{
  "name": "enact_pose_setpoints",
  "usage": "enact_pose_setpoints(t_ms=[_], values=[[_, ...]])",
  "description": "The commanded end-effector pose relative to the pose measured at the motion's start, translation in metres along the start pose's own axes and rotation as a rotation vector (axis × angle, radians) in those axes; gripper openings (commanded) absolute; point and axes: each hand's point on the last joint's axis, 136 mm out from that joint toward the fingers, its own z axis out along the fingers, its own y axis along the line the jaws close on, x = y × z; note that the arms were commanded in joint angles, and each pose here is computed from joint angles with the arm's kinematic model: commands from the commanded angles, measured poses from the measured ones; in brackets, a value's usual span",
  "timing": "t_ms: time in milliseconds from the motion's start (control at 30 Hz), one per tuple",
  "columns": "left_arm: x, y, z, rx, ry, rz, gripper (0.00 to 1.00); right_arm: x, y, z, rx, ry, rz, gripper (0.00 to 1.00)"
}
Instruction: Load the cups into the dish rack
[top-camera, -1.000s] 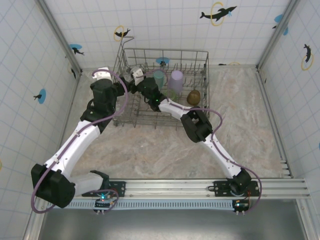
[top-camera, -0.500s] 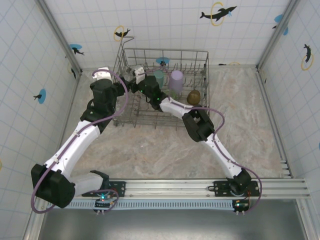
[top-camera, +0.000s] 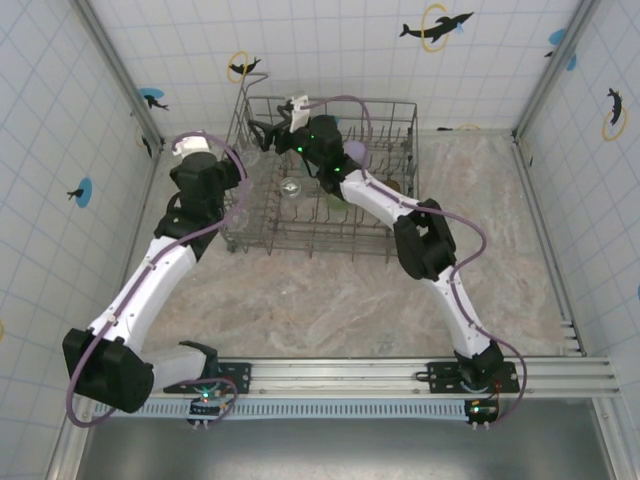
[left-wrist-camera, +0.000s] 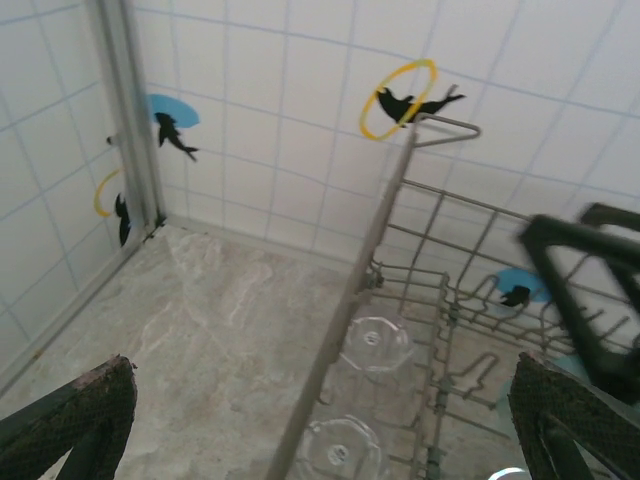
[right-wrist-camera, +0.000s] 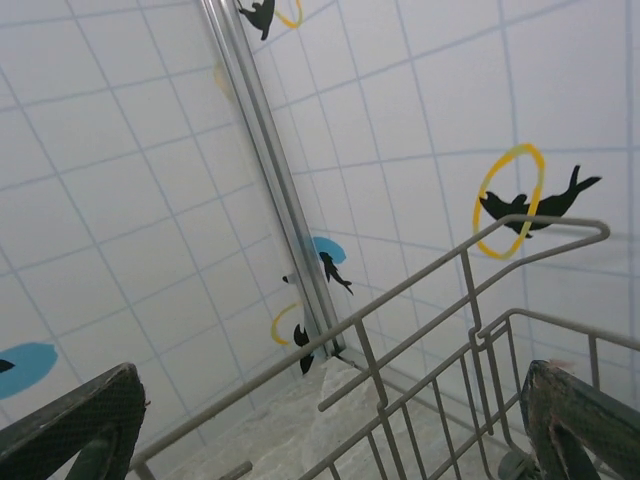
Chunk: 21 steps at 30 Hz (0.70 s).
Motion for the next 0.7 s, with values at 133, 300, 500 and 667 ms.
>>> enact_pose_setpoints(t_ms=[133, 300, 500, 667], values=[[0.003, 0.053, 0.005, -0.106, 0.013, -0.116, 0.98, -0.046, 0.008, -0.045, 0.042, 0.075, -0.018, 1.00], [0.026, 0.088, 0.010, -0.178, 0.045, -0.202, 0.97, -0.057, -0.002, -0.088, 0.129, 0.125, -0.056, 1.00], [0.036, 0.115, 0.005, -0.263, 0.037, -0.232, 0.97, -0.064, -0.034, -0.151, 0.271, 0.181, -0.019, 1.00], [0.040, 0.138, -0.007, -0.337, -0.019, -0.255, 0.98, -0.075, -0.063, -0.211, 0.389, 0.178, 0.033, 1.00]])
